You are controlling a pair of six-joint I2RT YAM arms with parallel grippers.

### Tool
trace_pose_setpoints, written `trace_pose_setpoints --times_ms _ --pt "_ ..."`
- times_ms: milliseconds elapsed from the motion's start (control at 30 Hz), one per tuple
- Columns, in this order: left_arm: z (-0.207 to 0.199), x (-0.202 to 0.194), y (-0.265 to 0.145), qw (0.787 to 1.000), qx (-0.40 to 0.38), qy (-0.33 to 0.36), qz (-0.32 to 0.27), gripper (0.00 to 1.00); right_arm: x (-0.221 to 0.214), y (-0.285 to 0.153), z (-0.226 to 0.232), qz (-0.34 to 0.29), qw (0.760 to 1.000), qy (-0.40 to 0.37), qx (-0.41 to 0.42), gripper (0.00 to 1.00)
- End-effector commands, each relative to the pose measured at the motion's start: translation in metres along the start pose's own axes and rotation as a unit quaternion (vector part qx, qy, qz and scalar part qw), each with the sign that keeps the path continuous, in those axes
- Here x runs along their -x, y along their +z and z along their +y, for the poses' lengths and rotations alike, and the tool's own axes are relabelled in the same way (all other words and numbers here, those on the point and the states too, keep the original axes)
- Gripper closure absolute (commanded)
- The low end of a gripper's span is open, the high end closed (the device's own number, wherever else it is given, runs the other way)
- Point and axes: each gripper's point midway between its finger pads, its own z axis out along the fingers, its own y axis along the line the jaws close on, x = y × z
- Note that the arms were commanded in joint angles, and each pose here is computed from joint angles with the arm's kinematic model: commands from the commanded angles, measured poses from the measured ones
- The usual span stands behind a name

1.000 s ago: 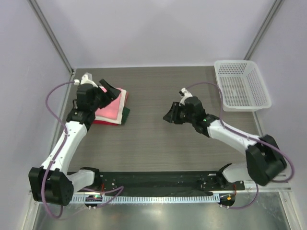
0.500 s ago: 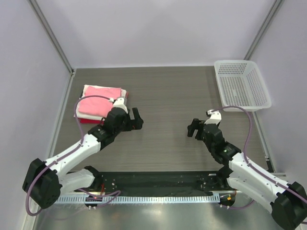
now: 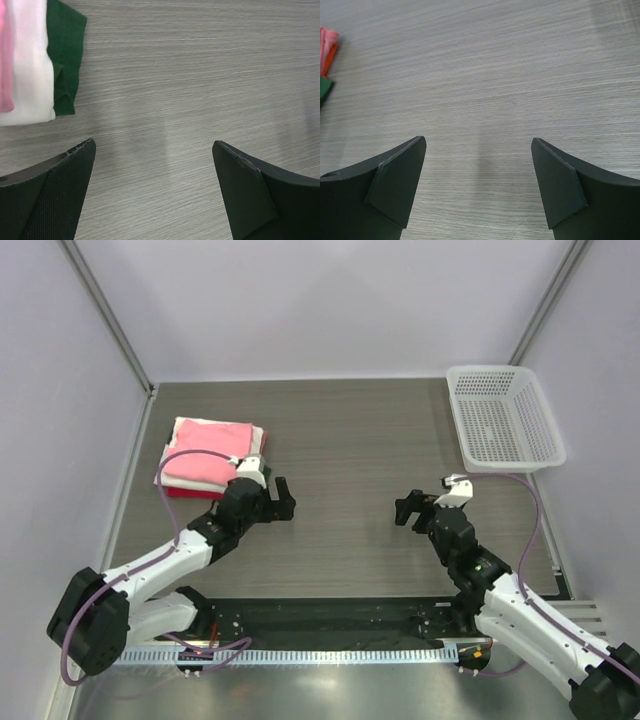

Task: Fold and stack the t-shirts
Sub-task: Reset both grippers

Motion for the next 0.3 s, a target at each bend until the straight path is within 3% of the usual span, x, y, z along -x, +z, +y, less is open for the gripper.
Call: trace_pose_setpoints --times_ms 0,267 --pt "-0.0199 0.0247 -0.0004 0.999 -0.040 0.008 -0.036 0.00 0.0170 -0.0021 -0.0024 -0.039 0.999 0.027 -0.010 0.08" --pt "-0.0152 0.0246 -0.0042 0.997 -0.043 0.029 -0.053 0.00 0.0131 0.0000 -0.0052 -0.031 0.999 0.029 -0.022 0.10"
